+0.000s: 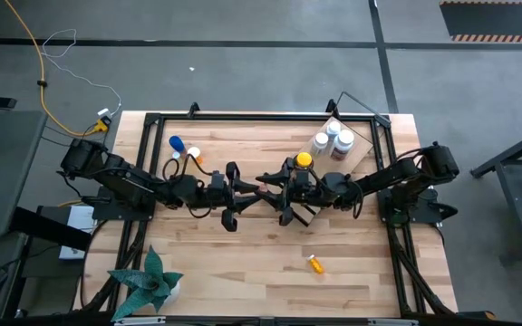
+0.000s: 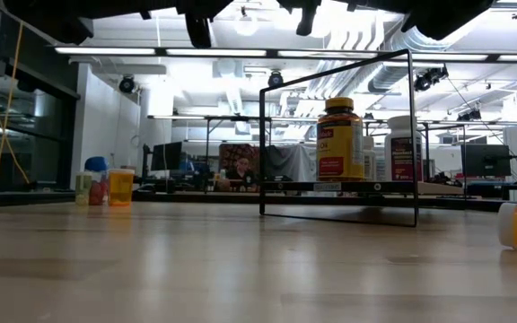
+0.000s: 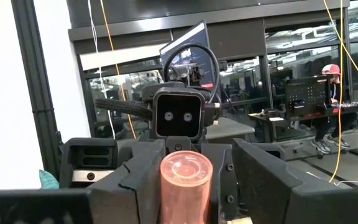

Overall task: Pick and place medicine bottles onto shelf by color
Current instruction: Put the red pill bottle on the shelf

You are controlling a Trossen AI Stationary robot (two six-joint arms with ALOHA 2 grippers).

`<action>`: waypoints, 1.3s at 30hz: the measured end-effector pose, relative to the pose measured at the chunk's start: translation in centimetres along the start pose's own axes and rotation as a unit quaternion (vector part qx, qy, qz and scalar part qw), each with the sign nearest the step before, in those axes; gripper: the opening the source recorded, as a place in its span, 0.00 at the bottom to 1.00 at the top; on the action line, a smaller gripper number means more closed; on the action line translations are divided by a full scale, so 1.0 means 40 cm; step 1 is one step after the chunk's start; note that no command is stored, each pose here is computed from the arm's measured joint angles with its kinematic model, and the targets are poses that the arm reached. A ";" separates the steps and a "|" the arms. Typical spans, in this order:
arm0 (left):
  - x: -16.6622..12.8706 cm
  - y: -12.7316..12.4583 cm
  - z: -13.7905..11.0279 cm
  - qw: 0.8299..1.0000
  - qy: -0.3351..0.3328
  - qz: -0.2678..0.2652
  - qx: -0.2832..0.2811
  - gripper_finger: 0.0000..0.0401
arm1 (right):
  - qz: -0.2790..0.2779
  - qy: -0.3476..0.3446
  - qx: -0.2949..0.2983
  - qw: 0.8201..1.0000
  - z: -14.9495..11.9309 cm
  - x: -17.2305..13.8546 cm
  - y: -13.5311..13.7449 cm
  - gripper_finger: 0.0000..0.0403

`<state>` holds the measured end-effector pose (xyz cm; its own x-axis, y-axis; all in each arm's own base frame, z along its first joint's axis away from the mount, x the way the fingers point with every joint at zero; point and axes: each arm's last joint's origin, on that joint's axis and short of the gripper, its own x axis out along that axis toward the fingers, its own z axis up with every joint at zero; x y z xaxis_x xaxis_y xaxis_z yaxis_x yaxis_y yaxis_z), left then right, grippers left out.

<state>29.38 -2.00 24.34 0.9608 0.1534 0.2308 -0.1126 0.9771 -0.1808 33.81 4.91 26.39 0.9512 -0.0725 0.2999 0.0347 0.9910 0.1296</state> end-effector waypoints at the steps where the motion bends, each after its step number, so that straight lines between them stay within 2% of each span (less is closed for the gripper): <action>1: 0.000 0.000 0.000 1.000 0.000 0.000 0.000 0.25 | 0.000 0.000 0.000 1.000 0.000 0.000 0.000 0.44; 12: 0.000 0.000 0.000 1.000 0.001 0.000 0.000 0.25 | 0.001 0.003 0.000 1.000 -0.001 0.000 0.001 0.30; 22: 0.000 0.000 -0.002 1.000 0.003 0.000 0.024 0.25 | 0.002 0.005 -0.001 1.000 -0.003 0.000 0.001 0.23; 34: 0.000 0.000 -0.002 1.000 0.004 0.000 0.027 0.25 | 0.002 0.006 -0.001 1.000 -0.003 0.000 0.001 0.22; 39: -0.001 -0.001 -0.001 1.000 0.009 -0.007 0.029 0.29 | 0.001 0.007 -0.002 1.000 -0.004 0.000 0.001 0.23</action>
<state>29.35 -2.05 24.31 0.9668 0.1372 0.2154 -0.1127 0.9861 -0.1223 33.85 4.97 26.24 0.9557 -0.0680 0.2864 0.0329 0.9915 0.1259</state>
